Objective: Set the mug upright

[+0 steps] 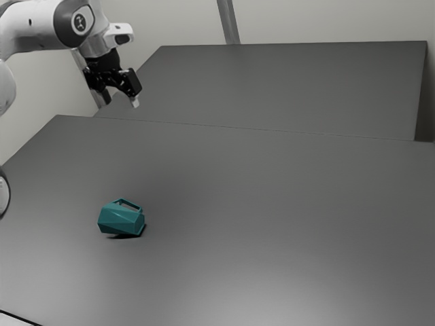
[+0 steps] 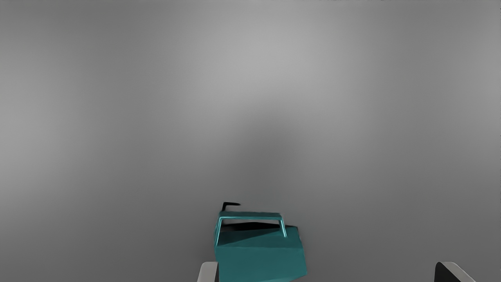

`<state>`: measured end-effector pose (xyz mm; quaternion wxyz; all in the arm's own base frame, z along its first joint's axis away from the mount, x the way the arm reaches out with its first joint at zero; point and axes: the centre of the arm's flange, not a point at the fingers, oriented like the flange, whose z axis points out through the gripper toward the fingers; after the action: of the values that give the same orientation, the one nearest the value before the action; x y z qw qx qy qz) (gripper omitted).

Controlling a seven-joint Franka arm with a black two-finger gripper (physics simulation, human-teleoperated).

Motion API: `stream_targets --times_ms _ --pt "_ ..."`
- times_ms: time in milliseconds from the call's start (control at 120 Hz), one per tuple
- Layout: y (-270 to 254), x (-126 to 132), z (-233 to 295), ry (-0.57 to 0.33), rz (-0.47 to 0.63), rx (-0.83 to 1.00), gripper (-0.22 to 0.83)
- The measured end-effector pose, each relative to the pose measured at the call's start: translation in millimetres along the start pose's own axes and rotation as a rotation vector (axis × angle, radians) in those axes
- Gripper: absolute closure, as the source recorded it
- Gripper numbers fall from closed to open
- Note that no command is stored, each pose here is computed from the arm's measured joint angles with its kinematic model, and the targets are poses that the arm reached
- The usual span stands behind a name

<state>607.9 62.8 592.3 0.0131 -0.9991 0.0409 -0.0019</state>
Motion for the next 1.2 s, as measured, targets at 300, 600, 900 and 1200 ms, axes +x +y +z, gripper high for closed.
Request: stream_targets --times_ms 300,600,900,1200 --pt "-10.2 -40.1 37.1 0.010 -0.032 -0.033 0.00" --pt "-71.1 -128.4 105.1 0.211 -0.252 -0.298 0.00" --pt "-137.9 -177.7 183.4 0.353 -0.257 -0.419 0.00" --pt "-113.5 -183.7 238.1 0.393 0.010 -0.439 0.00"
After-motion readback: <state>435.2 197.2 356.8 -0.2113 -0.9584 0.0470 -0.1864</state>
